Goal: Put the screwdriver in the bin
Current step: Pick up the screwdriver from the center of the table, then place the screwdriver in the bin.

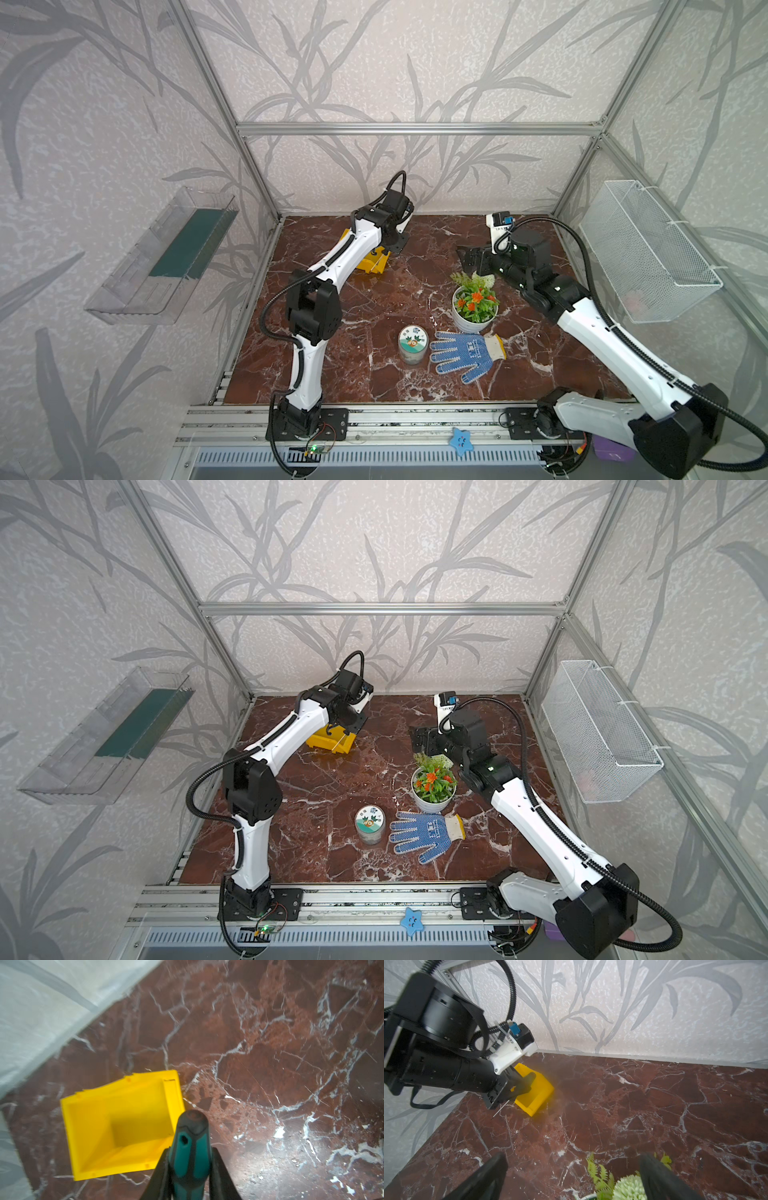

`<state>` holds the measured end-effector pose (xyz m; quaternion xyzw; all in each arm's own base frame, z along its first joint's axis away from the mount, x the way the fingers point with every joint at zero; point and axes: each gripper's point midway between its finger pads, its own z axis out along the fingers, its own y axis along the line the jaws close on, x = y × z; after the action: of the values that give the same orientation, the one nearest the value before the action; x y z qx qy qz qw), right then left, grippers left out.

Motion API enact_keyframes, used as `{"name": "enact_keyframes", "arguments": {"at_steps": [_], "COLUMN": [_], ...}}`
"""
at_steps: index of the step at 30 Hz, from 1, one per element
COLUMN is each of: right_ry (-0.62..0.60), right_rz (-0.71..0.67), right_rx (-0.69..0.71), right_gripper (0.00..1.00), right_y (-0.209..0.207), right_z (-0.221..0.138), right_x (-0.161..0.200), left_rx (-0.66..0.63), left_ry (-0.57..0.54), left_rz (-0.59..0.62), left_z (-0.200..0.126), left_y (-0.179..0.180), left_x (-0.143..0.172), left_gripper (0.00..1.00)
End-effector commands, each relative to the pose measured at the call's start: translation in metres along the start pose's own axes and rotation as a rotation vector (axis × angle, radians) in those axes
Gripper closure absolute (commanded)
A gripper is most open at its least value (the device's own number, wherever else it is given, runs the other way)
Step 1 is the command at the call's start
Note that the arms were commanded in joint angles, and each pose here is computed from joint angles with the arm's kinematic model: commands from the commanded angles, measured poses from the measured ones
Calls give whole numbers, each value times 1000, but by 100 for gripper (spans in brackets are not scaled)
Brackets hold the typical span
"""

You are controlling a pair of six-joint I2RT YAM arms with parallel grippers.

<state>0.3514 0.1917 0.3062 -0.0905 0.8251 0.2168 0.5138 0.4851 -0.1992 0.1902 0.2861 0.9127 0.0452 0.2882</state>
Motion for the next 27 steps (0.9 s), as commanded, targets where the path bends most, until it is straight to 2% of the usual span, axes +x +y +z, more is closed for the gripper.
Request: {"name": "enact_keyframes", "arguments": {"at_steps": [1,4,7,16,21,25,27], "right_ry": [31,37,48,104,108,136,135], "right_rz": [31,44,42,-12,15,3,6], "right_rx": [-31,-39,-54,-94,-138,-133,-131], "right_gripper": [1,1,1,1,1,1,1], "right_y": [12,17,22,50,63,68,69], "right_z": [6,10,10,27,38,42,42], "right_x": [2,-2,-6,-4,0,1,0], "left_rx": [-136,-199,-165,29,55,64,58], "left_ry": [-37,-106,-139,-56,-137,-204,-227], "left_rz": [251,410,474,659,701,821,833], "left_z": [-4,1,3,20,19,23,27], "left_y": [28,34,38,38,42,37,39], "left_x": [-5,-10,-8,36,39,38,34], "left_gripper": [100,100,100,100,100,100,100]}}
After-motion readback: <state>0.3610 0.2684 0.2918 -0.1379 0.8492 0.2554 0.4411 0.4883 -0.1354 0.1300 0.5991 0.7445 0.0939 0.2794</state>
